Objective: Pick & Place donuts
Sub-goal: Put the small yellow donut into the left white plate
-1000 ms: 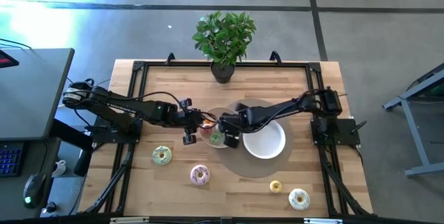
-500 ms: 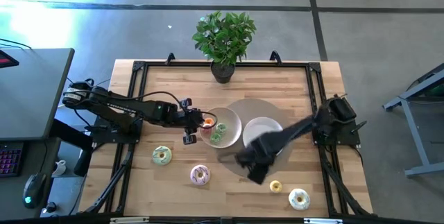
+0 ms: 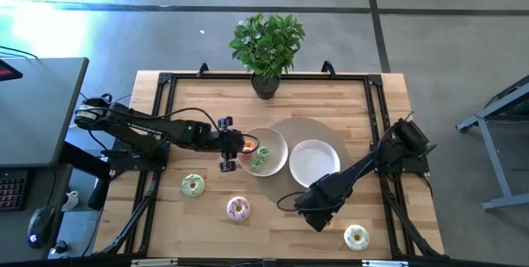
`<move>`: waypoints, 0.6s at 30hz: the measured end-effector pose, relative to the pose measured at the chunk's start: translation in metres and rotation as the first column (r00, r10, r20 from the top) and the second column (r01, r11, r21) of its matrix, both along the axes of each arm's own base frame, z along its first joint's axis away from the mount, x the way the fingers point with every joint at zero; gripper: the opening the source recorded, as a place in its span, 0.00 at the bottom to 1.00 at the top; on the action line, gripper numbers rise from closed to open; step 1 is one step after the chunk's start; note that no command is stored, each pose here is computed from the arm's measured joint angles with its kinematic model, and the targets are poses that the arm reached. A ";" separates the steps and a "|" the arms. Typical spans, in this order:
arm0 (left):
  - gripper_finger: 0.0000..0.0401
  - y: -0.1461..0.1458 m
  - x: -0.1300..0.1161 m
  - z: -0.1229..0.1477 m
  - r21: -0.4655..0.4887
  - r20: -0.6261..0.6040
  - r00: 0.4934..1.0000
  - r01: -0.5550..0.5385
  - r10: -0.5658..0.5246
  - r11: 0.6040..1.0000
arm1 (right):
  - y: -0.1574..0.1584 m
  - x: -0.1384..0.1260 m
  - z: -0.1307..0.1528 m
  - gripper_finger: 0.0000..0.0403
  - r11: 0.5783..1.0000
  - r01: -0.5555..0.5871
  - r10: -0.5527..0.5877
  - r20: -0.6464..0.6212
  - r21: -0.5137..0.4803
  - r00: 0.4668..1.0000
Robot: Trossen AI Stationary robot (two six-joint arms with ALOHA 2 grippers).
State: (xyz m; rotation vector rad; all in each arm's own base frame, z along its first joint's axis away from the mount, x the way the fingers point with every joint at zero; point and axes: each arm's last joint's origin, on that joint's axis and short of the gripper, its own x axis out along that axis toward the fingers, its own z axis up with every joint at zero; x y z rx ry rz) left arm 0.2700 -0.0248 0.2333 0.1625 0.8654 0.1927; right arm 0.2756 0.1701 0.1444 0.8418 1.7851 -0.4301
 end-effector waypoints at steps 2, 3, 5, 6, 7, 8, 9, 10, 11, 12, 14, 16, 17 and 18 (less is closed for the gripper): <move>0.34 -0.001 0.000 0.000 -0.008 0.001 1.000 0.021 -0.021 1.000 | 0.000 -0.002 -0.007 0.29 0.999 0.034 -0.034 0.002 0.021 0.999; 0.34 -0.001 0.000 0.000 -0.009 0.000 1.000 0.027 -0.027 1.000 | 0.001 -0.003 -0.009 0.29 0.999 0.040 -0.040 0.004 0.028 0.999; 0.34 -0.001 0.000 0.000 -0.020 -0.005 0.999 0.050 -0.051 0.999 | 0.002 -0.005 -0.012 0.28 0.999 0.034 -0.034 0.015 0.038 0.999; 0.34 -0.002 0.000 0.000 -0.022 -0.006 0.999 0.054 -0.054 0.998 | 0.003 -0.006 -0.013 0.28 0.999 0.029 -0.030 0.017 0.040 0.999; 0.34 -0.002 0.000 0.000 -0.025 -0.006 0.998 0.058 -0.058 0.998 | 0.003 -0.006 -0.014 0.28 0.999 0.020 -0.021 0.018 0.042 1.000; 0.34 -0.002 0.001 0.000 -0.026 -0.005 0.998 0.058 -0.058 0.998 | 0.003 -0.007 -0.015 0.28 0.999 0.009 -0.010 0.021 0.043 1.000; 0.34 -0.002 0.001 0.000 -0.026 -0.001 0.998 0.058 -0.058 0.998 | 0.002 -0.007 -0.015 0.28 0.999 -0.005 0.004 0.026 0.042 1.000; 0.34 -0.002 0.001 0.000 -0.026 0.002 0.998 0.058 -0.058 0.998 | 0.002 -0.007 -0.015 0.28 0.999 -0.020 0.018 0.037 0.036 0.999; 0.34 -0.002 0.001 0.000 -0.027 0.003 0.998 0.057 -0.057 0.998 | 0.002 -0.007 -0.015 0.28 0.999 -0.022 0.021 0.044 0.027 0.999; 0.34 -0.002 0.001 0.000 -0.028 0.003 0.998 0.056 -0.056 0.998 | 0.002 -0.007 -0.015 0.28 1.000 -0.023 0.022 0.052 0.016 0.998; 0.34 -0.002 0.001 0.000 -0.030 0.003 0.999 0.054 -0.054 0.998 | 0.003 -0.006 -0.015 0.25 1.000 -0.028 0.027 0.074 0.011 0.997; 0.34 -0.002 0.001 0.000 -0.037 0.006 0.999 0.045 -0.045 0.998 | 0.003 -0.004 -0.015 0.20 0.999 -0.042 0.041 0.095 0.012 0.995; 0.34 -0.002 0.001 0.000 -0.042 0.007 0.999 0.040 -0.040 0.998 | 0.003 -0.004 -0.015 0.16 0.999 -0.046 0.044 0.104 0.011 0.994; 0.34 -0.002 0.001 0.000 -0.043 0.007 0.999 0.038 -0.038 0.998 | 0.003 -0.004 -0.015 0.12 0.999 -0.047 0.045 0.109 0.010 0.993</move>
